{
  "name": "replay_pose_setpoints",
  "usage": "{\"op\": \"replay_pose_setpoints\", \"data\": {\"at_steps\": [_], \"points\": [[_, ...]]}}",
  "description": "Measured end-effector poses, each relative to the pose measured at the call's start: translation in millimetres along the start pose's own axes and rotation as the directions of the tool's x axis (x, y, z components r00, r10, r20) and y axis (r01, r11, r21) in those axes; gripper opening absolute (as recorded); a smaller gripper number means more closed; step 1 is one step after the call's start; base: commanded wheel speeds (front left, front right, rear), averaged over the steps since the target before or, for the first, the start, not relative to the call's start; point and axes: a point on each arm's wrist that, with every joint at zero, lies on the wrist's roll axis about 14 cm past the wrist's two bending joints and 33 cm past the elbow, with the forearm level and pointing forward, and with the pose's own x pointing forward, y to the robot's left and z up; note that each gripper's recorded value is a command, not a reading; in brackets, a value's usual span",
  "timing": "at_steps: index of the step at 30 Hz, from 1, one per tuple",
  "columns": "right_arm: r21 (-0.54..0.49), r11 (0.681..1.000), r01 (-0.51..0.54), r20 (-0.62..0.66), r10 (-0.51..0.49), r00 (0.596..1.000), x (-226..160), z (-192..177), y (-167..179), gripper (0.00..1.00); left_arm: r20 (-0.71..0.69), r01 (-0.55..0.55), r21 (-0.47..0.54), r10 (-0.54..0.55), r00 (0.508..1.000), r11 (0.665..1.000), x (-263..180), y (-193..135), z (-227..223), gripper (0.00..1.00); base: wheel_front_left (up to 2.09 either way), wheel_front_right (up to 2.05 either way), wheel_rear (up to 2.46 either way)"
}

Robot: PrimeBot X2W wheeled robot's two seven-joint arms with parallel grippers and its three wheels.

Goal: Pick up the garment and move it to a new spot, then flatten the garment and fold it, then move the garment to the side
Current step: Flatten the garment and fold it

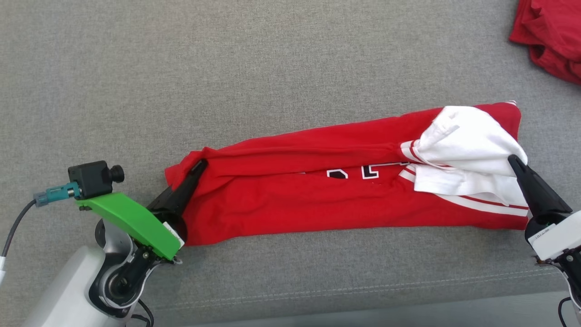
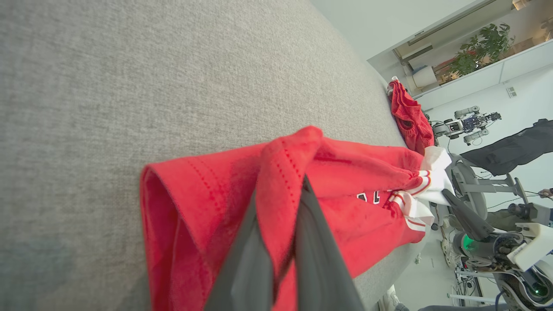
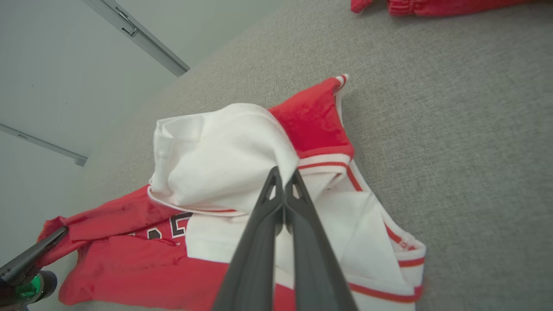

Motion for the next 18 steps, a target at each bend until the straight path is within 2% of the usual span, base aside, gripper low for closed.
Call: {"op": "replay_pose_setpoints", "data": {"at_steps": [18], "points": [[-0.002,1.0,0.01,-0.021,-0.01,1.0,-7.8,-1.6,-2.4,0.0,-0.011,-0.008,-0.011,0.008,1.0,1.0,-3.6,4.3,-3.3,0.0,0.0,0.0,0.0]]}}
